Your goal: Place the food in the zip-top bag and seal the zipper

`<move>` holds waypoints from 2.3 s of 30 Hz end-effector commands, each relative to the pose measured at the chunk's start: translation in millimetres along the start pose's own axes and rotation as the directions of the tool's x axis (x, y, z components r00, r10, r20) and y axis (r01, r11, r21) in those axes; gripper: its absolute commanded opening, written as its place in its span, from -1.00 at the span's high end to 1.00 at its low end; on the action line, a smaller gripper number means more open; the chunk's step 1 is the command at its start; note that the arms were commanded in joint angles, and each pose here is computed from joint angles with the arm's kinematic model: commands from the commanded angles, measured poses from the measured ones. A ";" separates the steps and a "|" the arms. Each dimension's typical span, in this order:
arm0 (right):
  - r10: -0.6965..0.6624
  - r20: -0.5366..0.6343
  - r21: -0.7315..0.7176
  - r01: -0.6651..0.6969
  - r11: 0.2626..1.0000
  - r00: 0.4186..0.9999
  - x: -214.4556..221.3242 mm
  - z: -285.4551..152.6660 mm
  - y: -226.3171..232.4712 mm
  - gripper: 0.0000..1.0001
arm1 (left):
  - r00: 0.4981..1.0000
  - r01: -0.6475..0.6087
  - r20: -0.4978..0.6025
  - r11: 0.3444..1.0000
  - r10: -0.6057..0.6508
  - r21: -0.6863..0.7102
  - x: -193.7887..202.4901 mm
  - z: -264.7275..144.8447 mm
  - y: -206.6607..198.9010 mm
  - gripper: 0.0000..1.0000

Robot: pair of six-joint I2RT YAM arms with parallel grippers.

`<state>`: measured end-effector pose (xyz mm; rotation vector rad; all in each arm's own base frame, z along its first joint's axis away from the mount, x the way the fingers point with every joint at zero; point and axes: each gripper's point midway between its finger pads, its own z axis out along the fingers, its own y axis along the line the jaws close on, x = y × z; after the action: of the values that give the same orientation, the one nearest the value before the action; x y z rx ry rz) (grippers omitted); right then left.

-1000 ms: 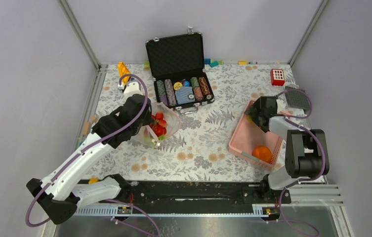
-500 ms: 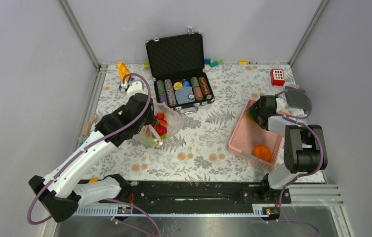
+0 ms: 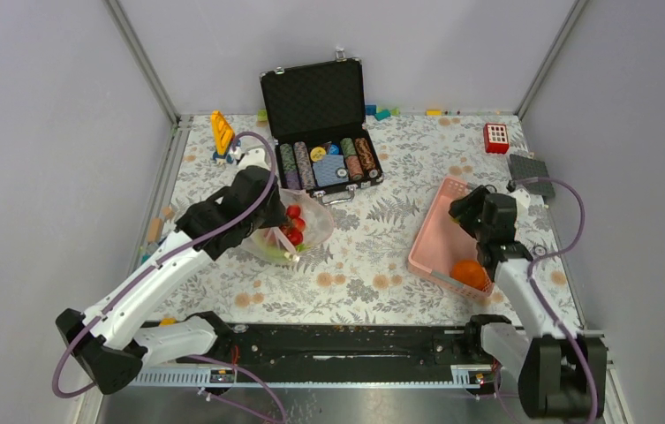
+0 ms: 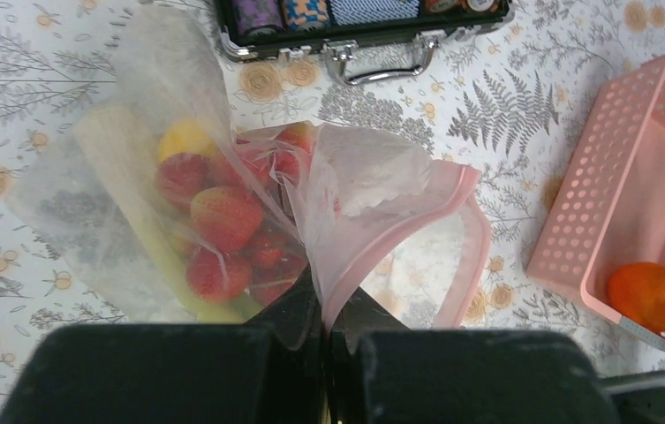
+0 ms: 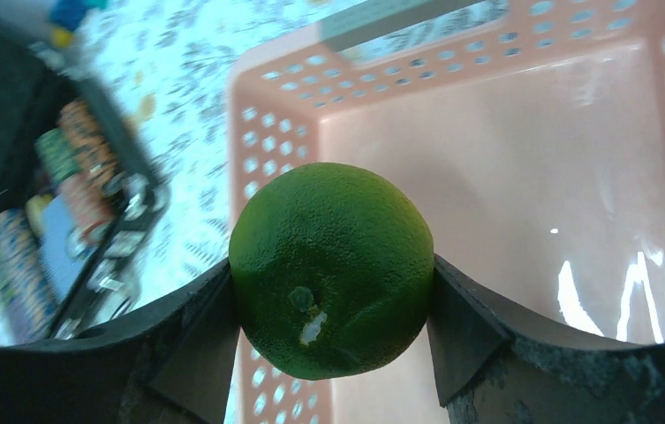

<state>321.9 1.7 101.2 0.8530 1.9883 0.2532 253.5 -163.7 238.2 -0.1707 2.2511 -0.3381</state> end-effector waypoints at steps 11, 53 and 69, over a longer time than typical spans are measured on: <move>-0.147 -0.166 -0.789 -0.041 0.613 0.975 30.1 -143.7 121.8 0.03 | 0.995 -0.080 -0.045 0.967 0.093 0.241 9.0 -9.8 -80.5 1.00; -0.537 -0.143 -0.674 0.315 0.668 0.831 136.4 -183.8 230.2 -0.99 | 0.991 -0.106 -0.028 0.907 0.129 0.408 15.6 -33.5 -126.1 1.00; -0.501 0.003 -0.765 0.325 0.556 0.866 86.5 -227.9 254.4 -0.99 | 0.994 -0.091 -0.012 0.915 0.104 0.394 8.6 -32.4 -127.0 1.00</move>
<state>224.8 284.9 259.8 -0.1932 2.0468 0.8295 216.1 -274.4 254.9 0.2132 2.2850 -0.6501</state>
